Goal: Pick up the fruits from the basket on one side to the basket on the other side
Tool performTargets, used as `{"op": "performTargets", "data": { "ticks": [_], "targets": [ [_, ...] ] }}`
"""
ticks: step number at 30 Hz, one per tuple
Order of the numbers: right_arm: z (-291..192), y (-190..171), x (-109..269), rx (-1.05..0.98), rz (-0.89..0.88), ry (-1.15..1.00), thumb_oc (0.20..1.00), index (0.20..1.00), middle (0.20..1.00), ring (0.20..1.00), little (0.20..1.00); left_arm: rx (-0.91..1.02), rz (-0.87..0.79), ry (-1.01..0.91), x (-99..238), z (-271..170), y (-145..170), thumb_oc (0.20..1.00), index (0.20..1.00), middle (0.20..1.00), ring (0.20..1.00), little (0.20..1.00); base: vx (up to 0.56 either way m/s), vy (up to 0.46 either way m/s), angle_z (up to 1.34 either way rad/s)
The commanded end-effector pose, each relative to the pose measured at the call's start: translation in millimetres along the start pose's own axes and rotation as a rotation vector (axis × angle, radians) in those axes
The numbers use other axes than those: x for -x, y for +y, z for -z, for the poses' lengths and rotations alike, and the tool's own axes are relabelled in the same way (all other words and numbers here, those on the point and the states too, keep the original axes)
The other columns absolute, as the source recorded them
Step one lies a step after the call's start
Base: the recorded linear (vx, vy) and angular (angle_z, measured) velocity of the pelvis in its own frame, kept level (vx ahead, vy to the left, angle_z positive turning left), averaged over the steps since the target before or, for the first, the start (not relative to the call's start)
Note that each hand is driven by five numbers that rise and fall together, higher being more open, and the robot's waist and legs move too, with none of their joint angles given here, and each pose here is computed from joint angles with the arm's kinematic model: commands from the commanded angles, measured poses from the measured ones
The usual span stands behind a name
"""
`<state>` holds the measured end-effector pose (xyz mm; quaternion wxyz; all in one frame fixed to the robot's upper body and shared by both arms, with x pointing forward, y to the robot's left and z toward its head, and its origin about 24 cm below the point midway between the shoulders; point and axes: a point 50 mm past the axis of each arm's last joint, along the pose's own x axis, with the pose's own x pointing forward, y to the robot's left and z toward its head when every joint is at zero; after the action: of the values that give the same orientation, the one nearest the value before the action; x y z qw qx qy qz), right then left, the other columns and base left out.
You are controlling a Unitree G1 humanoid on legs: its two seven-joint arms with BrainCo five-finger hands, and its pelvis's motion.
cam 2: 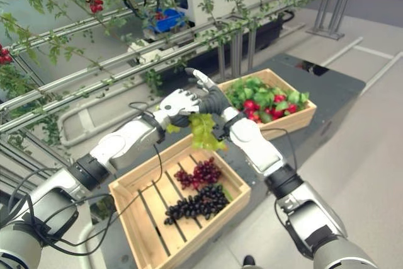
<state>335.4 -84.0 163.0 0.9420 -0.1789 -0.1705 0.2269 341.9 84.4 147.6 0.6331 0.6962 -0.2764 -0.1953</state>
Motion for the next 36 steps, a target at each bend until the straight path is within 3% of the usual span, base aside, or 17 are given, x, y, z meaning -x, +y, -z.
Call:
{"op": "performTargets", "data": {
  "ticks": [1, 6, 16, 17, 18, 36],
  "targets": [
    [-17, -24, 8, -0.005, 0.116, -0.117, 1.000, 1.000, 1.000, 1.000, 1.000, -0.009, -0.194, 0.178, 14, 49, 43, 0.200, 0.200, 0.200, 0.200, 0.200, 0.00, 0.000, 0.00],
    [26, -43, 56, 0.040, 0.221, 0.043, 1.000, 1.000, 1.000, 1.000, 1.000, -0.002, -0.206, 0.277, 43, 69, 36, 0.200, 0.200, 0.200, 0.200, 0.200, 0.01, -0.005, 0.01],
    [70, -45, 97, 0.087, 0.284, 0.251, 1.000, 1.000, 1.000, 1.000, 1.000, 0.037, -0.182, 0.376, 84, 81, 13, 0.200, 0.200, 0.200, 0.200, 0.200, 0.00, -0.002, 0.01],
    [79, -44, 98, 0.096, 0.256, 0.294, 1.000, 1.000, 1.000, 1.000, 1.000, 0.008, -0.249, 0.319, 61, 86, 57, 0.200, 0.200, 0.200, 0.200, 0.200, 0.03, 0.005, 0.01],
    [87, -34, 98, 0.066, 0.225, 0.333, 1.000, 1.000, 1.000, 1.000, 1.000, 0.004, -0.327, 0.254, 39, 73, 77, 0.200, 0.200, 0.200, 0.200, 0.200, 0.04, 0.005, 0.07],
    [107, -21, 89, 0.067, 0.172, 0.423, 1.000, 1.000, 1.000, 1.000, 1.000, -0.045, -0.193, 0.142, 11, 45, 54, 0.200, 0.200, 0.200, 0.200, 0.200, 0.01, -0.001, 0.02]
  ]
}}
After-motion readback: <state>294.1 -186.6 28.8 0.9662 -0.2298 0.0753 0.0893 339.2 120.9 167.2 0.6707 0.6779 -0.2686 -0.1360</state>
